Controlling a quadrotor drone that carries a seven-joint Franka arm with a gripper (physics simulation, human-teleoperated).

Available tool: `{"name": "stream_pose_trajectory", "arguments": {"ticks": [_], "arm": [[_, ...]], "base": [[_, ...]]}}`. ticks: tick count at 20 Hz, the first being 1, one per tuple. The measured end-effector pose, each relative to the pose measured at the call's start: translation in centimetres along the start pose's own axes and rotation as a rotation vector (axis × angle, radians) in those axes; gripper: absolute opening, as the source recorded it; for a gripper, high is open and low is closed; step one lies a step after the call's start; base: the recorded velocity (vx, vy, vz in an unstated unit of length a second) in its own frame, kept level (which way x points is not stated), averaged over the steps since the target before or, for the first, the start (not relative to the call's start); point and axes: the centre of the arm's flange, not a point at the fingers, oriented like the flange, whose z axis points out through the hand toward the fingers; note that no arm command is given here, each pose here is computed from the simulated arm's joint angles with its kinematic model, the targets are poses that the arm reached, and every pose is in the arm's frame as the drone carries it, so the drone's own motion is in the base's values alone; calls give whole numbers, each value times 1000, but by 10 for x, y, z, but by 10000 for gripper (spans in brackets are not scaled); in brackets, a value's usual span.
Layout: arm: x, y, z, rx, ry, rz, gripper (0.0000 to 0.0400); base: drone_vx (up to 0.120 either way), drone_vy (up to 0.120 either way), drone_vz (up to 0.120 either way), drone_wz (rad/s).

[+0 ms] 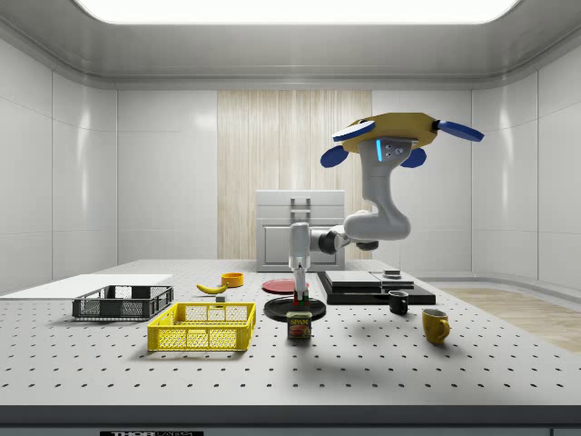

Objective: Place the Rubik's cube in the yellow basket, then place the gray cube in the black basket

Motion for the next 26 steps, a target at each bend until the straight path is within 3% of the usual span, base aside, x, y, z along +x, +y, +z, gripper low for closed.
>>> {"name": "stream_pose_trajectory", "arguments": {"ticks": [26], "arm": [[0,0,0,0,0,1,288]], "base": [[120,0,0,0]]}}
